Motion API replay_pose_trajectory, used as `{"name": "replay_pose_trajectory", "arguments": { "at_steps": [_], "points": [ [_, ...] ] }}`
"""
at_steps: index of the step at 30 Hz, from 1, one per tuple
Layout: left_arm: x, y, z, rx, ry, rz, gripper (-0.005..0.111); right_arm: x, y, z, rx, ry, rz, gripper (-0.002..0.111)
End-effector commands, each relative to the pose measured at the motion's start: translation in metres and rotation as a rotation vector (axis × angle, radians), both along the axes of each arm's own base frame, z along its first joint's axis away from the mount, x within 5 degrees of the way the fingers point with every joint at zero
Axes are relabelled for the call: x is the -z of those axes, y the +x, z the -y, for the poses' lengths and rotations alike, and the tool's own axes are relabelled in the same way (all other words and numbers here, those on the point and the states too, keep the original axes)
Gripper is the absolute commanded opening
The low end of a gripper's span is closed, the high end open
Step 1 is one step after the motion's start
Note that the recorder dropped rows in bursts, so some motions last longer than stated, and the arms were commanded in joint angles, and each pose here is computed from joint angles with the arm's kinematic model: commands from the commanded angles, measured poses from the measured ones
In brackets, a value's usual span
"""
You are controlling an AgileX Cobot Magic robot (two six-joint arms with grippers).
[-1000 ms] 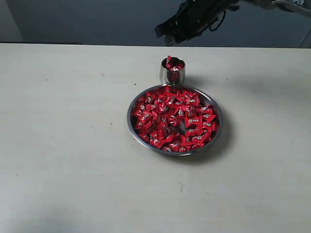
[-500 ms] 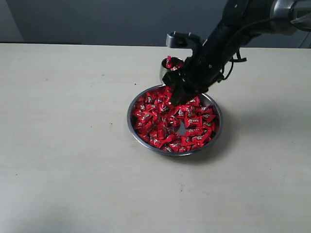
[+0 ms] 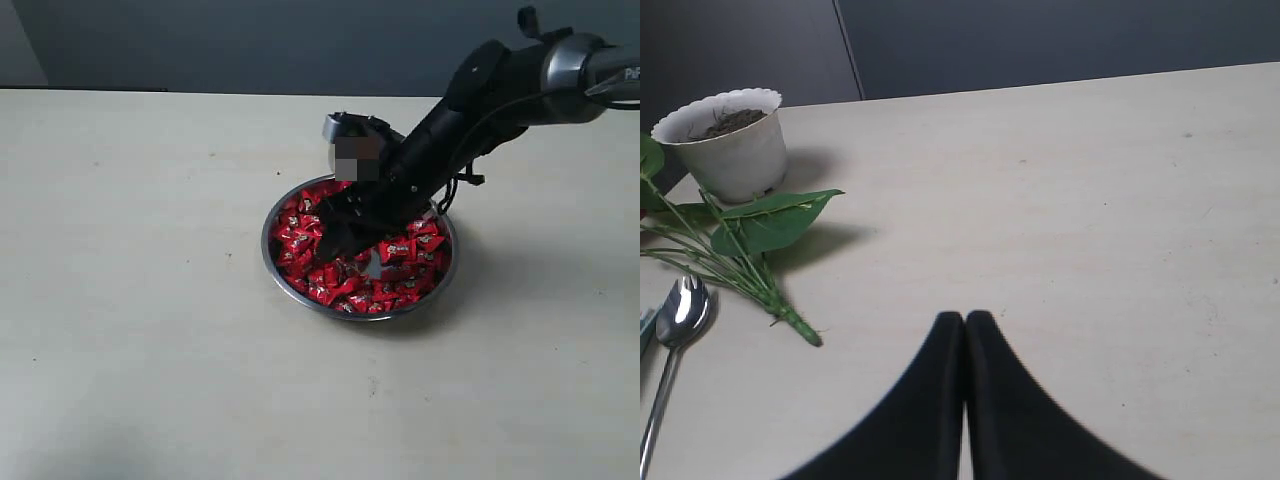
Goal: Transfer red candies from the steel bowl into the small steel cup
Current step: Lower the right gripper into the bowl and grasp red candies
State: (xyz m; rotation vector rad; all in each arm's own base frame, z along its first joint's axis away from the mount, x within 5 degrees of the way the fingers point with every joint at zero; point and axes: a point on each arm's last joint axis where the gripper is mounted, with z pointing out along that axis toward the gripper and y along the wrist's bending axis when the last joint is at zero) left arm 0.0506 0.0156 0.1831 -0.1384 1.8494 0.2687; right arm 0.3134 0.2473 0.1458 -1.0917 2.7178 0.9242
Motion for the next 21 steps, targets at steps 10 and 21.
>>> {"name": "replay_pose_trajectory", "arguments": {
  "at_steps": [10,21],
  "points": [
    [0.001,0.000,0.000,0.001,-0.007,0.005,0.000,0.017,0.002,-0.010,0.024,-0.138,0.146,0.030],
    [0.001,0.000,0.000,0.001,-0.007,0.005,0.000,0.026,-0.003,-0.011,0.025,-0.137,0.069,0.030]
  ]
}}
